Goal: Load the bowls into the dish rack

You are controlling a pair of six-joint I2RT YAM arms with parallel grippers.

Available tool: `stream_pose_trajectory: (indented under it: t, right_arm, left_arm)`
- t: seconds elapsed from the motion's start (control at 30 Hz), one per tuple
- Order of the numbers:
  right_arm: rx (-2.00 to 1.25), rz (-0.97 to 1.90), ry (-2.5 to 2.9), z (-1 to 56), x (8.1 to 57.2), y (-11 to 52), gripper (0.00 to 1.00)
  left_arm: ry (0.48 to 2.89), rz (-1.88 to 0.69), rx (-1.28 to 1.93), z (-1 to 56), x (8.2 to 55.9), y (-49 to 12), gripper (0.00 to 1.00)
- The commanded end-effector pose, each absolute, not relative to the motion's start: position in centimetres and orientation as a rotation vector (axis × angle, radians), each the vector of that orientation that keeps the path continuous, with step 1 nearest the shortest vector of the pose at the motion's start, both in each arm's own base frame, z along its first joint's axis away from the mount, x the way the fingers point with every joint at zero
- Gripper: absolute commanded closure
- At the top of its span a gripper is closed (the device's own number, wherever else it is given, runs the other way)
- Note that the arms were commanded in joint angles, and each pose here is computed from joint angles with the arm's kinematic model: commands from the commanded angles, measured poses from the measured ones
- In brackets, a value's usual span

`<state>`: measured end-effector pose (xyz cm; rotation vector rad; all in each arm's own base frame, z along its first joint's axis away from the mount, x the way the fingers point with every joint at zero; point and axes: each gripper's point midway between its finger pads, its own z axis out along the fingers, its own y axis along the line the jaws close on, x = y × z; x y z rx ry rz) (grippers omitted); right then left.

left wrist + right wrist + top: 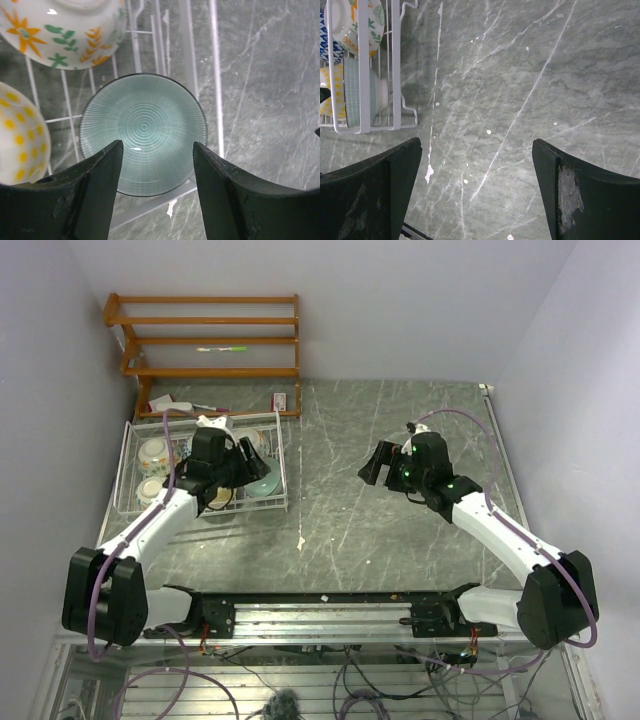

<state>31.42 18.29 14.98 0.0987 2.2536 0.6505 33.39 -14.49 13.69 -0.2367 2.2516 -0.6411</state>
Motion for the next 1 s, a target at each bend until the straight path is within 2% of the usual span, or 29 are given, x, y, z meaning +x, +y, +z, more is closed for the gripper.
stream_pose_trajectory:
  t: [0.0, 0.23, 0.3, 0.4, 0.97]
  right_arm:
    - [0.088, 0.615, 2.253, 14.2, 31.7, 17.9, 0.07]
    - [0.091, 0.605, 2.265, 13.5, 31.6, 17.7, 0.07]
    - [0.091, 0.611, 2.269, 13.4, 31.5, 17.8, 0.07]
    - [0.092, 0.623, 2.276, 13.2, 31.5, 17.9, 0.07]
    - [0.100, 0.614, 2.312, 11.5, 31.6, 18.1, 0.07]
  left_arm:
    - [2.132, -0.721, -0.150, 16.9, 33.4, -16.7, 0.31]
    - [2.072, -0.760, -0.038, 18.0, 31.6, -17.4, 0.29]
    - [2.089, -0.741, -0.027, 17.2, 31.3, -17.2, 0.33]
    - [2.121, -0.693, -0.029, 15.7, 31.0, -16.5, 0.45]
    - [2.100, -0.704, 0.124, 14.2, 30.9, -18.7, 0.45]
